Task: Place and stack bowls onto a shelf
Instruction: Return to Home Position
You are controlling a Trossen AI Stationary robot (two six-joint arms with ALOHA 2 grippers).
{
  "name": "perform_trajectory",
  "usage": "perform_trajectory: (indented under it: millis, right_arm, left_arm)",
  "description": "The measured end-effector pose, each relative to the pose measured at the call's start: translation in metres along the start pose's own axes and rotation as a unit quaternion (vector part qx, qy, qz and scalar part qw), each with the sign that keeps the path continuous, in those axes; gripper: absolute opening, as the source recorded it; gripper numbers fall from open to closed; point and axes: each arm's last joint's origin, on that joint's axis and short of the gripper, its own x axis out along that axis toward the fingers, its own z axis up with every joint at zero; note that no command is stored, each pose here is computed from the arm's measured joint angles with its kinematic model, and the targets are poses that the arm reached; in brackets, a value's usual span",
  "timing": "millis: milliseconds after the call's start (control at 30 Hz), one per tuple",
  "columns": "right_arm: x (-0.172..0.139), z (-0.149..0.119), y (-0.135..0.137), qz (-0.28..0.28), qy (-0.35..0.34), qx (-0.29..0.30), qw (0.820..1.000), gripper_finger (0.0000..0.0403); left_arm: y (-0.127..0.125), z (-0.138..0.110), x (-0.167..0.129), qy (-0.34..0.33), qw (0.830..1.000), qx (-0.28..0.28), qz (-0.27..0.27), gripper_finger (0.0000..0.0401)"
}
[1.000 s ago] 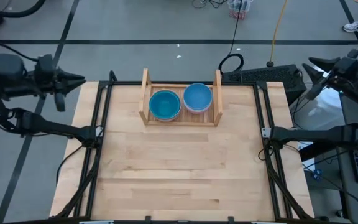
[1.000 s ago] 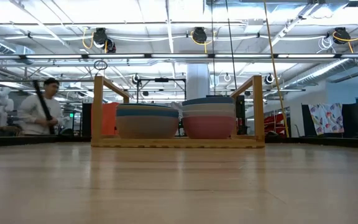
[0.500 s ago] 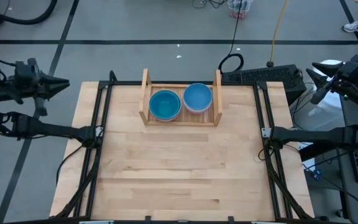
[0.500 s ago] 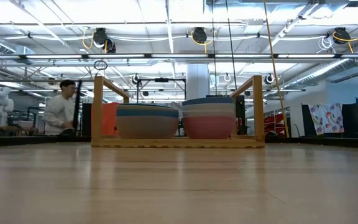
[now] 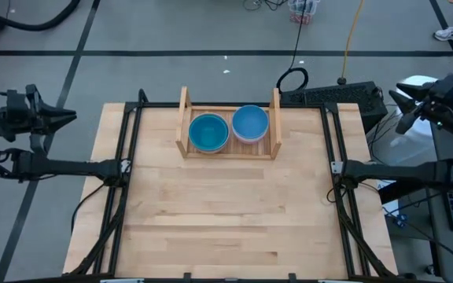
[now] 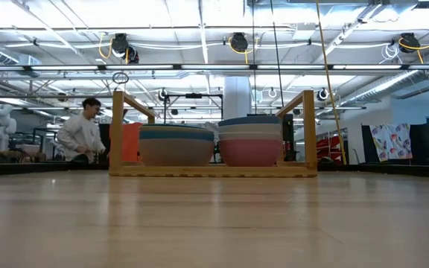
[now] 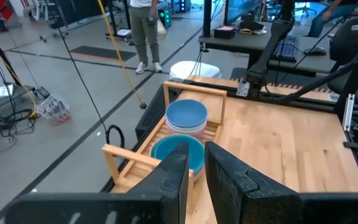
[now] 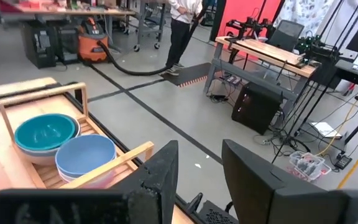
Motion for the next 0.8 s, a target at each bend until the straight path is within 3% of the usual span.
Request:
perform_trajectory:
  millis: [400, 533, 800]
  right_arm:
    - [-0.013, -0.02, -0.006, 0.003, -0.012, 0.035, 0.999, 0.0116]
    - [-0.015, -0.028, -0.005, 0.039, -0.016, 0.036, 0.998, 0.0116]
    - [-0.018, -0.048, -0.005, 0.039, -0.013, 0.048, 0.998, 0.0116]
  left_arm:
    - [0.0, -0.055, 0.002, 0.029, 0.999, -0.046, 0.003, 0.0058]
    - [0.0, -0.07, 0.004, 0.019, 0.999, -0.049, 0.002, 0.0058]
    - [0.0, -0.096, 0.007, -0.012, 0.998, -0.06, 0.0, 0.0058]
